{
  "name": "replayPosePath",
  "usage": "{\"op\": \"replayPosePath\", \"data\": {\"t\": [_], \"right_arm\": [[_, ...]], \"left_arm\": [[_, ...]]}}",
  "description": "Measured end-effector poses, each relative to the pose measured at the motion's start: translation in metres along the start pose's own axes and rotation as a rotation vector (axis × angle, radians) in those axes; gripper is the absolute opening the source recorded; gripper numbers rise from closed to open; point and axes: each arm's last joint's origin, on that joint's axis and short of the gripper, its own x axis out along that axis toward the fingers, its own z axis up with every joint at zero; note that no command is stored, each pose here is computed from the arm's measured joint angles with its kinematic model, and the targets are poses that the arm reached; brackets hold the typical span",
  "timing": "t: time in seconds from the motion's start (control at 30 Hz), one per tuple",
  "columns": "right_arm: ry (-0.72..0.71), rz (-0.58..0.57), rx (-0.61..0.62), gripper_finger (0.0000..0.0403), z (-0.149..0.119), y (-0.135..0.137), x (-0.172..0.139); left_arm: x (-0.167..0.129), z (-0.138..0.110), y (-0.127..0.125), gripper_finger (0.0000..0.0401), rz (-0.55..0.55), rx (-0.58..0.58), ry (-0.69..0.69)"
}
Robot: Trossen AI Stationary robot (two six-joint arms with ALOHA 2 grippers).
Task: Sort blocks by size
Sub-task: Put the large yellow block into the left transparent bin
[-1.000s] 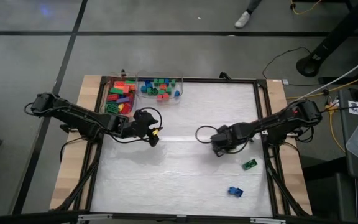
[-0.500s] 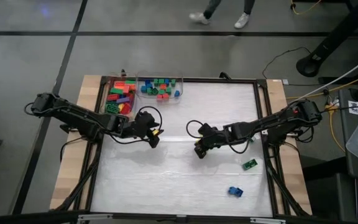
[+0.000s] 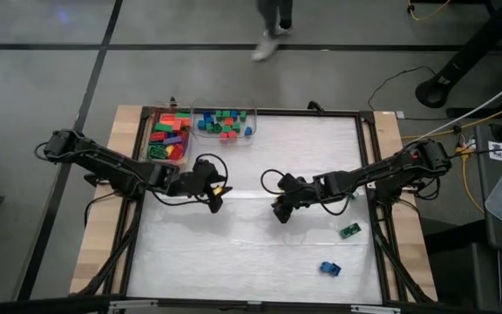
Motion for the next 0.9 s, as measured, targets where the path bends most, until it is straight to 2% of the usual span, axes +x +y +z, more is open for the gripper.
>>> {"op": "replayPosePath", "data": {"t": [0.13, 0.27, 0.47, 0.7, 0.9], "right_arm": [[0.017, -0.009, 0.009, 0.0224, -0.002, -0.001, 0.003], [0.058, -0.054, 0.001, 0.0245, -0.008, -0.006, 0.012], [0.138, -0.15, 0.01, 0.0234, -0.018, -0.015, 0.023], [0.124, -0.19, 0.017, 0.0214, -0.02, -0.018, 0.026], [0.152, -0.222, 0.013, 0.0205, -0.027, -0.022, 0.041]], "left_arm": [[0.0, -0.001, 0.0, 0.0178, -0.001, 0.004, 0.003], [0.0, -0.001, 0.0, 0.0178, 0.0, 0.043, 0.004], [0.0, -0.001, 0.0, 0.0178, 0.002, 0.05, 0.006], [0.0, -0.001, 0.0, 0.0178, 0.001, 0.05, 0.005], [0.0, -0.001, 0.0, 0.0178, 0.002, 0.049, 0.005]]}}
